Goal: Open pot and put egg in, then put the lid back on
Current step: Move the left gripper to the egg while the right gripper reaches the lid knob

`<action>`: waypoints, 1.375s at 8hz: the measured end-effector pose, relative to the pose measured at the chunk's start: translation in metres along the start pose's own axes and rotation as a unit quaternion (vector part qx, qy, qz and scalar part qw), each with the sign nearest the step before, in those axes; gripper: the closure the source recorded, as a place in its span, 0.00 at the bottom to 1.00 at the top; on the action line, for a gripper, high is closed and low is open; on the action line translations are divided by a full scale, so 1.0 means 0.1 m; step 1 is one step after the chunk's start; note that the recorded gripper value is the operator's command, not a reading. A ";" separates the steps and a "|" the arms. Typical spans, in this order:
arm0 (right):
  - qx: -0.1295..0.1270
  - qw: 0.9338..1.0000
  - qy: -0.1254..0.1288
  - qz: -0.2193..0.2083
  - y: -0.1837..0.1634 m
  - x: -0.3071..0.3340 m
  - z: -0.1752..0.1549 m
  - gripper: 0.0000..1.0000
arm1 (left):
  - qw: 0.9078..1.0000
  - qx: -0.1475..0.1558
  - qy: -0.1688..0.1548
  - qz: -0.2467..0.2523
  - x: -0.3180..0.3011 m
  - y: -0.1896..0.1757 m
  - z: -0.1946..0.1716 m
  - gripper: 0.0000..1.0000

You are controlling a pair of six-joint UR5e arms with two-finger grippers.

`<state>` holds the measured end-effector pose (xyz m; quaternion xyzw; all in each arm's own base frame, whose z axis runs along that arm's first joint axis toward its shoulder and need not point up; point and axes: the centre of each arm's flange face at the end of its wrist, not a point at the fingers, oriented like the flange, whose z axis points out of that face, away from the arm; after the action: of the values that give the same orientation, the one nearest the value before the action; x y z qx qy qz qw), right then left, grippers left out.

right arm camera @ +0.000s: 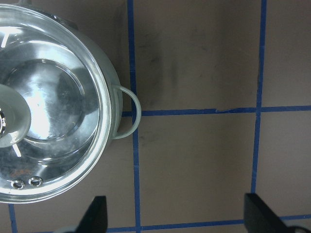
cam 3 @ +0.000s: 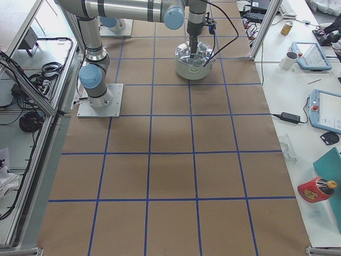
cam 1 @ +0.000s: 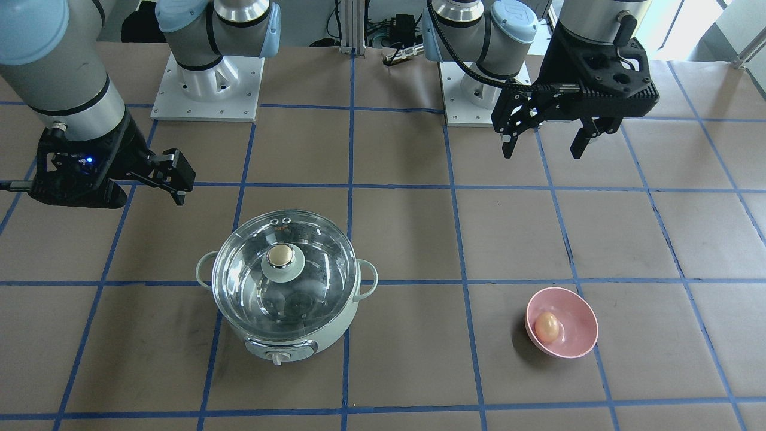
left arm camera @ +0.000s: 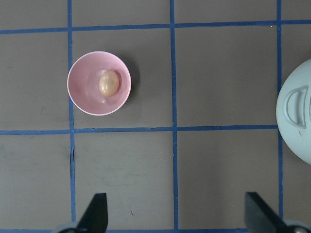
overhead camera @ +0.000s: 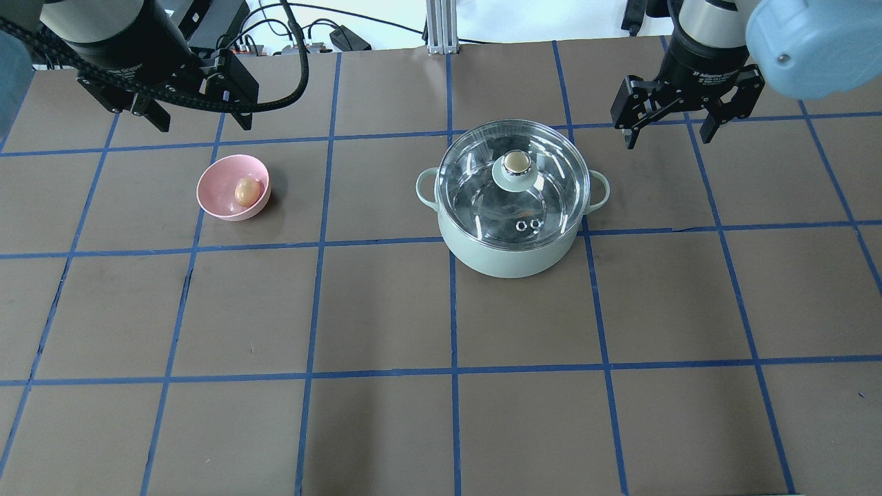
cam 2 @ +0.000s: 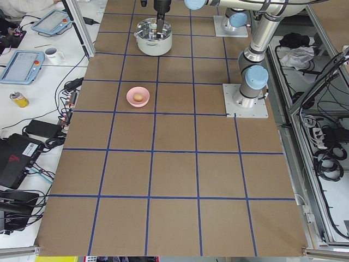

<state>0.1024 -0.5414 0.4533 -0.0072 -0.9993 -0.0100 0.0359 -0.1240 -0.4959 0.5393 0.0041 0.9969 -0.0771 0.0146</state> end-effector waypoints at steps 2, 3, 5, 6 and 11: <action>-0.001 1.000 0.000 0.000 0.00 0.00 0.00 0.00 | 1.000 0.000 0.000 0.000 -0.01 0.00 0.01 0.00; -0.002 1.000 0.000 0.000 0.00 0.01 0.01 0.00 | 1.000 -0.003 -0.002 0.006 -0.04 -0.03 0.05 0.00; -0.005 1.000 0.000 0.001 0.00 0.01 0.03 0.00 | 1.000 -0.007 -0.005 -0.007 -0.35 -0.33 0.39 0.00; -0.003 1.000 -0.004 0.003 -0.02 -0.01 0.05 0.00 | 1.000 0.002 -0.008 -0.013 -0.49 -0.54 0.63 0.00; 0.049 0.998 -0.023 0.020 -0.20 -1.11 0.31 0.00 | 1.000 -0.001 -0.026 -0.009 -1.02 -1.14 1.84 0.00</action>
<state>0.2102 -0.5627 0.4138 -0.0254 -0.9988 0.0397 0.0130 -0.0181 -0.6377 0.3779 -0.0067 0.9963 -0.0761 0.0396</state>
